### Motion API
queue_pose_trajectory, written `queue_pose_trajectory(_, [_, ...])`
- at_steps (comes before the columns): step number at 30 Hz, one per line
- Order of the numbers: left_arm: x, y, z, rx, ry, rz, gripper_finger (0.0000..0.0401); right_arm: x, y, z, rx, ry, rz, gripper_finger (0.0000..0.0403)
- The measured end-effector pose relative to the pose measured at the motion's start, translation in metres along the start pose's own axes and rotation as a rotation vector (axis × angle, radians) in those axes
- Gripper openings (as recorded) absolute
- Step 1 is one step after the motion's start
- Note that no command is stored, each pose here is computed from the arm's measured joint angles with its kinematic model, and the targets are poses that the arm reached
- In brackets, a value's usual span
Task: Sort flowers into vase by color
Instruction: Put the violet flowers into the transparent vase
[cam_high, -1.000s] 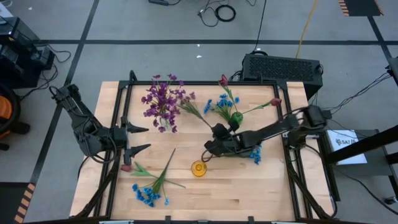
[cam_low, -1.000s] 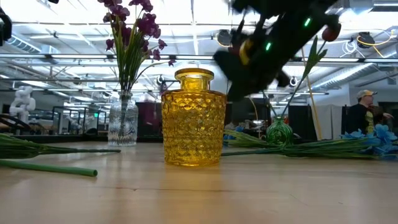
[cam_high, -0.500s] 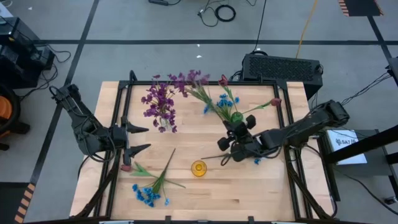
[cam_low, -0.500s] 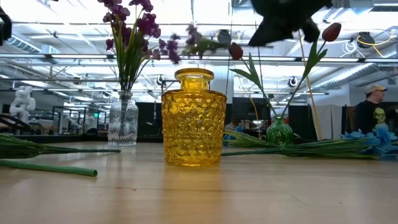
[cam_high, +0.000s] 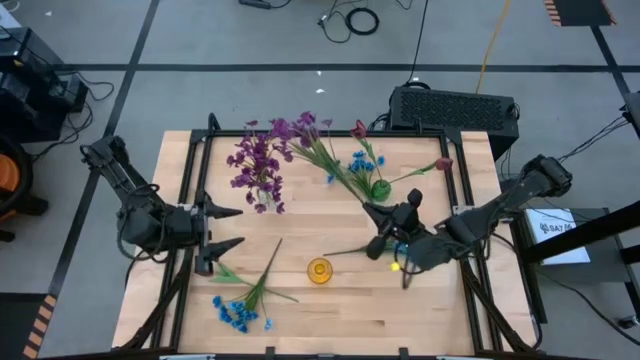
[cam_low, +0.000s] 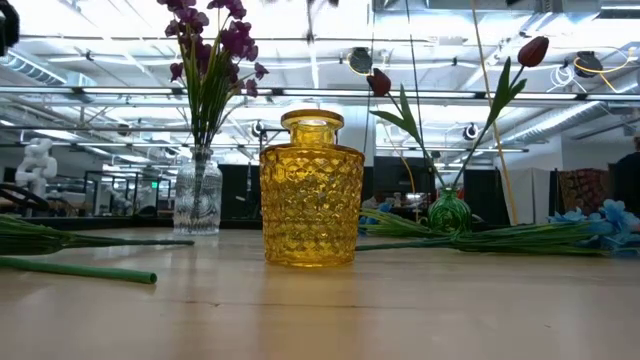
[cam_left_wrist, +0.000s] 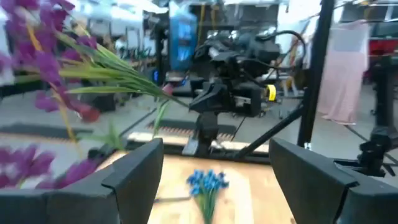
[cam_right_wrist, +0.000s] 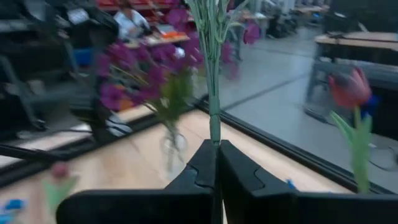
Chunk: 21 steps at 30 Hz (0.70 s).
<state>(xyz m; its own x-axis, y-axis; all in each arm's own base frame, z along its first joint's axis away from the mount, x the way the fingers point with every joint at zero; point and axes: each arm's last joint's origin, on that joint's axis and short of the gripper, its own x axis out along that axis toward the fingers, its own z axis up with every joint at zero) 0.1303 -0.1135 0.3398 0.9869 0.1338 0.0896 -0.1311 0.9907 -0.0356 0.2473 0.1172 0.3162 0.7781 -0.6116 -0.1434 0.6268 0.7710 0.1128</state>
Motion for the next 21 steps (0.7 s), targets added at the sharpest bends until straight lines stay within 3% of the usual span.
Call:
queue_pose_trajectory(10, [0.027,-0.018,0.0,0.042,-0.134,0.0,0.0297,-0.026,0.035,0.02,0.047,-0.155,0.265,0.0])
queue_pose_trajectory(17, [0.045,-0.034,0.002,0.045,-0.17,-0.069,0.0297,-0.018,0.066,0.01,0.107,-0.34,0.442,0.0])
queue_pose_trajectory(21, [0.058,-0.046,0.002,0.066,-0.156,-0.064,0.0297,-0.006,0.073,0.001,0.134,-0.394,0.468,0.0])
